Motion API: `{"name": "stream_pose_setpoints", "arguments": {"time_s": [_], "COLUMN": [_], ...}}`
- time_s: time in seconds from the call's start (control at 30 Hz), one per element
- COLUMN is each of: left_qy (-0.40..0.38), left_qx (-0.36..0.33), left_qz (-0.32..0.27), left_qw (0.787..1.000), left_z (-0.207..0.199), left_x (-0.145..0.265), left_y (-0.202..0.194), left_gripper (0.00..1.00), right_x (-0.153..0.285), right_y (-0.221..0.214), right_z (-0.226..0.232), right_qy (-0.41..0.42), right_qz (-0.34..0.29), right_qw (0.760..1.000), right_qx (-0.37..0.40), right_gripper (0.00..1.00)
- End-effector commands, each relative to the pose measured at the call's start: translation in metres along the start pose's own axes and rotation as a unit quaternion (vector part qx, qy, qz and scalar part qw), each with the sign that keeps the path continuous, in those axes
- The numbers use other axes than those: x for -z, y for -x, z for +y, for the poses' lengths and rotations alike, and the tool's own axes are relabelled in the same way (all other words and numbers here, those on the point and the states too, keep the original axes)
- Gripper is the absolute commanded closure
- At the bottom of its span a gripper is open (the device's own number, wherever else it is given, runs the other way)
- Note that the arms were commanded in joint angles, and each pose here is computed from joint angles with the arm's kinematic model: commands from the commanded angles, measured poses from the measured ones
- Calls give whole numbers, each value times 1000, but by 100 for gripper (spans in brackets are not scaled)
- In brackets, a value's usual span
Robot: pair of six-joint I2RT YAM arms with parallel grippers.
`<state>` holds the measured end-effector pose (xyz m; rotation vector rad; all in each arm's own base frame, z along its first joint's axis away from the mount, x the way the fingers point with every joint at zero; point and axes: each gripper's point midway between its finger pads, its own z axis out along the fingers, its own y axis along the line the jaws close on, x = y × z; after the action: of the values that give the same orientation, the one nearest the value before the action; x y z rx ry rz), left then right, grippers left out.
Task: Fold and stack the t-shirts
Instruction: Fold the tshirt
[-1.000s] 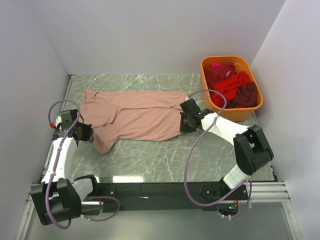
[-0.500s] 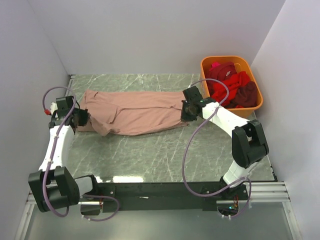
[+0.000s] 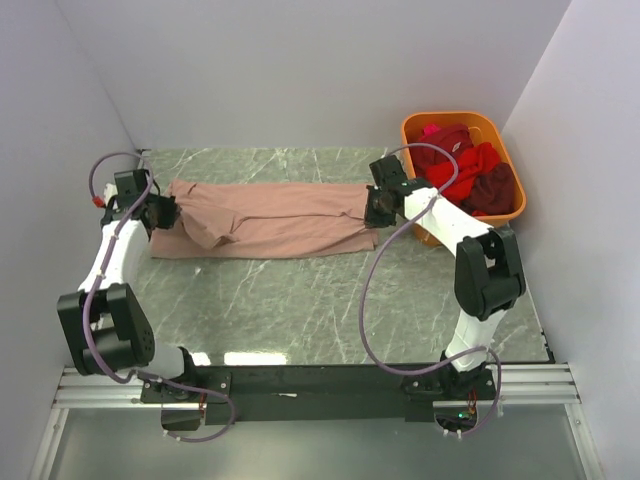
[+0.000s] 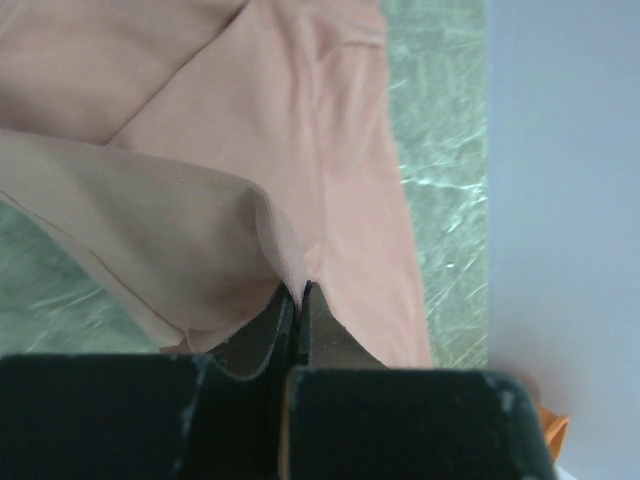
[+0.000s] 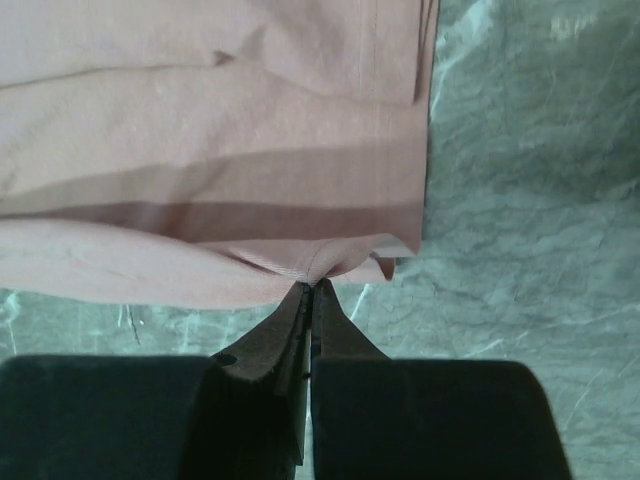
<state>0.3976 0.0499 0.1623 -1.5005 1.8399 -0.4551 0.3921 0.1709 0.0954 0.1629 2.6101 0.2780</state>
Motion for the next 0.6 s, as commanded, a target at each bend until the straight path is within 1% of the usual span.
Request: {"name": "stream_pose_setpoints", "arguments": {"time_s": [0.0, 0.03, 0.07, 0.1, 0.2, 0.23, 0.3, 0.37, 0.4, 0.43, 0.47, 0.5, 0.57], "left_qy": [-52, -47, -48, -46, -45, -35, -34, -24, -18, -13, -8, -7, -17], "left_qx": [1, 1, 0, -2, -11, -14, -21, -28, -32, -35, -36, -41, -47], "left_qz": [-18, -16, -32, -34, -31, -24, -18, -10, -8, -5, 0, 1, 14], "left_qw": [998, 999, 998, 998, 998, 999, 999, 999, 999, 999, 999, 999, 999], "left_z": [-43, -42, -47, -48, -57, -54, -63, -67, -66, -69, -69, -70, -81], "left_x": [5, -1, -3, -5, -19, -31, -39, -56, -62, -76, -83, -91, -111], "left_y": [16, 16, 24, 26, 28, 26, 28, 26, 25, 24, 23, 23, 19], "left_gripper": [99, 99, 99, 99, 99, 98, 97, 87, 82, 75, 70, 66, 55], "right_x": [1, 0, -1, -4, -9, -10, -18, -27, -32, -35, -41, -44, -47], "right_y": [24, 26, 29, 31, 39, 41, 46, 54, 56, 60, 66, 73, 85], "right_z": [2, 1, 0, -1, -4, -4, -7, -7, -8, -11, -11, -11, -12], "right_qy": [-4, -5, -5, -6, -9, -8, -10, -8, -7, -9, -9, -8, -7], "right_qz": [-16, -16, -17, -16, -19, -20, -23, -27, -28, -28, -32, -40, -49], "right_qw": [1000, 1000, 1000, 1000, 1000, 1000, 1000, 1000, 1000, 999, 999, 999, 999], "right_qx": [6, 5, 2, -1, -6, -7, -10, -7, -8, -12, -11, -13, -15], "right_gripper": [100, 100, 100, 100, 100, 100, 100, 100, 96, 96, 96, 94, 85]}}
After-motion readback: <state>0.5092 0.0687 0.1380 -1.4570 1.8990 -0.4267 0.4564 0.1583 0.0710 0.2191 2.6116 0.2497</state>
